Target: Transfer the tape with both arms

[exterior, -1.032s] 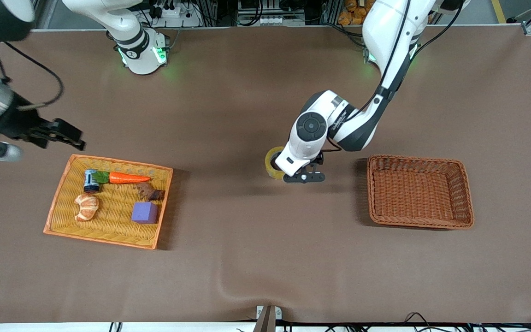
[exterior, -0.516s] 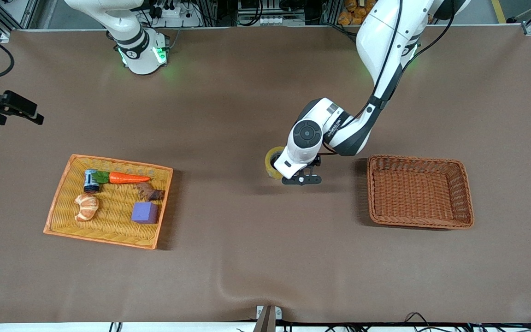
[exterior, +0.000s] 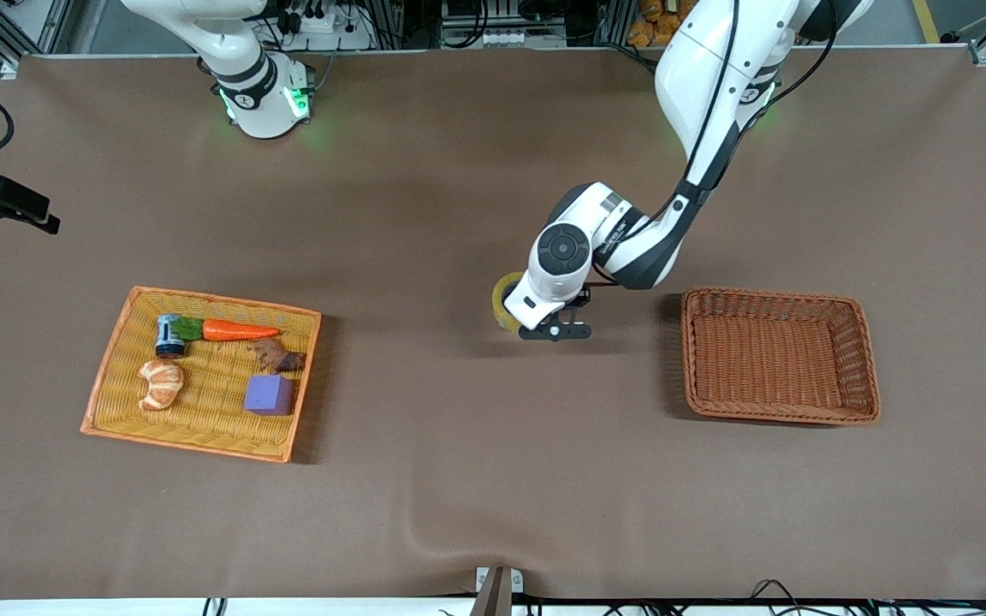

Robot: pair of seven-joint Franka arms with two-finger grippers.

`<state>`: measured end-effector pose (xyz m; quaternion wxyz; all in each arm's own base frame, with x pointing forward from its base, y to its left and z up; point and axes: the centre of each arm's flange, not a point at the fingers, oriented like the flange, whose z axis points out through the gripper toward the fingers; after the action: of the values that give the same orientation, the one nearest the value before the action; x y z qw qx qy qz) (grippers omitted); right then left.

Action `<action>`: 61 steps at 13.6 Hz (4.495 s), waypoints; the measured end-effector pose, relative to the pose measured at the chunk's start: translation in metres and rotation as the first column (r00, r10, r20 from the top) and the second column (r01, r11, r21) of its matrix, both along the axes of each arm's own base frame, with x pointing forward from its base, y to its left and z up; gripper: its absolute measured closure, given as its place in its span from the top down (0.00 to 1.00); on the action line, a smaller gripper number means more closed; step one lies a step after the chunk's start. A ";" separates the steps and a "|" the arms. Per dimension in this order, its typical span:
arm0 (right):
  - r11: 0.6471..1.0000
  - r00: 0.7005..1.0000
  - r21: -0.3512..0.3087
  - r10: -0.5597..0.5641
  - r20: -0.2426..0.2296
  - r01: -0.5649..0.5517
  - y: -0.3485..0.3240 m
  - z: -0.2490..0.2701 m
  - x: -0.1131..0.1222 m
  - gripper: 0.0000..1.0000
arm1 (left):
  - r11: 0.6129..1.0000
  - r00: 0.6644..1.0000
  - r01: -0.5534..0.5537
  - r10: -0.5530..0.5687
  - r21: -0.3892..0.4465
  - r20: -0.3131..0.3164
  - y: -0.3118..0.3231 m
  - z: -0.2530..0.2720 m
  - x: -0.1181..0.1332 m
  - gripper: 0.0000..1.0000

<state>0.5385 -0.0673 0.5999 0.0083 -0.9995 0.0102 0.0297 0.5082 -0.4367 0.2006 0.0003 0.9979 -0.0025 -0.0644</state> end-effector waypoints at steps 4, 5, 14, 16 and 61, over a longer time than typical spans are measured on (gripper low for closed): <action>1.000 1.000 0.000 0.007 -0.003 -0.007 0.004 -0.005 0.001 1.00 | 1.000 1.000 -0.019 0.019 -0.008 0.015 0.006 0.010 0.011 0.22; 1.000 1.000 0.000 0.008 -0.003 -0.008 0.004 -0.005 0.001 1.00 | 0.999 0.999 -0.039 0.039 -0.006 0.019 0.017 0.020 0.022 0.22; 1.000 1.000 0.001 0.022 -0.016 -0.022 0.012 -0.007 0.001 1.00 | 0.999 0.996 -0.029 0.030 0.015 -0.089 0.290 0.115 0.123 0.22; 1.000 0.999 0.004 0.023 -0.034 -0.023 0.013 -0.008 -0.001 1.00 | 1.000 0.993 0.023 -0.025 -0.014 -0.116 0.345 0.099 0.130 0.22; 0.999 0.999 -0.002 0.045 0.004 -0.045 0.023 -0.003 0.008 1.00 | 0.998 0.989 0.060 -0.058 -0.008 0.139 0.379 0.420 0.073 1.00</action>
<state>0.5464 -0.0443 0.5972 0.0066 -0.9995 -0.0121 0.0278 0.5813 -0.0579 0.6205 0.0042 0.9995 -0.0324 0.0051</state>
